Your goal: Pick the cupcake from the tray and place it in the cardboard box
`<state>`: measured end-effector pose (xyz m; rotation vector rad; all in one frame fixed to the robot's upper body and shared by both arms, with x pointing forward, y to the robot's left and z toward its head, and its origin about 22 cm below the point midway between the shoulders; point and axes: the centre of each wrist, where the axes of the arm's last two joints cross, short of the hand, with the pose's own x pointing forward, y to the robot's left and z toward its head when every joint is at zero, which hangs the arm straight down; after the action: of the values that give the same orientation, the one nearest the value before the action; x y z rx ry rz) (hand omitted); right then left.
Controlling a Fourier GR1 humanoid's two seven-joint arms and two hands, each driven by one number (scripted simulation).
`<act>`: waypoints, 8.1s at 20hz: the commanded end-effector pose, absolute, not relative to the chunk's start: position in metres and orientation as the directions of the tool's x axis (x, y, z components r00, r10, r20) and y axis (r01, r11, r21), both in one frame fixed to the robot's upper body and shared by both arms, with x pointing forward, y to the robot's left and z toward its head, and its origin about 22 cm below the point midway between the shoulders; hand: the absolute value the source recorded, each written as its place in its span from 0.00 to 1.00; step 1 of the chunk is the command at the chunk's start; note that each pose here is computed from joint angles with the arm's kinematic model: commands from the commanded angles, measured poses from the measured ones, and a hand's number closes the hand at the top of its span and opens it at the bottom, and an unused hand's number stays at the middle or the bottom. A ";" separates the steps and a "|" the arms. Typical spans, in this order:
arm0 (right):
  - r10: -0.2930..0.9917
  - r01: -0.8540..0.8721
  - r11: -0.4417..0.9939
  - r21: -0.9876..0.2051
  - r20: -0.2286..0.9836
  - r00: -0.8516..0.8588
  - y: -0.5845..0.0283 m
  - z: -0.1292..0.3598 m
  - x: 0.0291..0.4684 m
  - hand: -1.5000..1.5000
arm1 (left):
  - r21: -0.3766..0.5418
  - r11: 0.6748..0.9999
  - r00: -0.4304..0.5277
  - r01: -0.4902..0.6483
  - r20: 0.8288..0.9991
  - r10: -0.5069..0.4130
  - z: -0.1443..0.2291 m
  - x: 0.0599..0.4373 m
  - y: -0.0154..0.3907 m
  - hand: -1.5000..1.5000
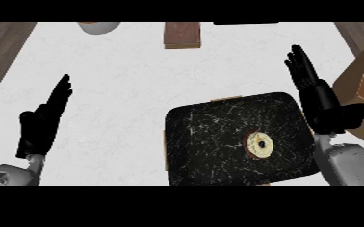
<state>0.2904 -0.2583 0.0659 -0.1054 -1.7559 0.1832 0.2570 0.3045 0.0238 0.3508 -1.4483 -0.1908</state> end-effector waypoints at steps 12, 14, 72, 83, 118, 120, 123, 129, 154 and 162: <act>-0.038 -0.327 0.926 -0.188 0.816 -0.577 -0.327 0.089 0.269 0.00 | 0.025 0.997 0.108 -0.079 0.994 -0.016 0.051 0.252 0.320 0.50; -0.022 -0.372 0.886 -0.278 0.775 -0.631 -0.347 0.102 0.266 0.00 | 0.013 0.997 0.128 -0.079 0.992 -0.003 0.052 0.248 0.321 0.50; 0.837 -0.529 -0.040 -0.848 0.261 -0.482 -0.229 0.129 0.242 0.00 | 0.002 0.998 0.132 -0.056 0.991 0.005 0.057 0.227 0.333 0.50; 0.871 -0.521 -0.083 -0.850 0.192 -0.452 -0.191 0.114 0.242 0.00 | 0.004 0.998 0.128 -0.061 0.992 0.003 0.048 0.250 0.328 0.50; 0.819 -0.484 -0.129 -0.866 0.183 -0.544 -0.208 0.057 0.273 1.00 | 0.007 0.998 0.141 -0.061 0.990 0.002 0.037 0.259 0.316 0.50; 0.816 -0.484 -0.110 -0.868 0.200 -0.543 -0.205 0.052 0.265 1.00 | 0.007 0.998 0.134 -0.056 0.991 0.000 0.055 0.251 0.319 0.50; 0.817 -0.482 -0.121 -0.867 0.189 -0.545 -0.193 0.049 0.268 1.00 | -0.008 0.998 0.120 -0.067 0.993 0.016 0.052 0.245 0.342 0.50; 0.924 -0.484 0.004 -0.875 0.189 -0.333 -0.262 0.027 0.214 1.00 | 0.010 0.995 0.126 -0.101 0.992 0.003 0.057 0.249 0.321 0.50; 0.941 0.207 0.299 -0.931 0.252 -0.226 -0.275 0.201 0.130 1.00 | 0.014 0.996 0.150 -0.088 0.989 -0.001 0.045 0.234 0.328 0.50; 0.957 0.275 0.289 -0.917 0.270 -0.105 -0.317 0.250 0.172 1.00 | 0.014 0.997 0.120 -0.077 0.993 -0.005 0.058 0.238 0.325 0.50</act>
<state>0.1741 -0.3061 0.2147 -1.1845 -1.4849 0.9619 0.2398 0.3230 0.0563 0.0699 -1.4420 0.0632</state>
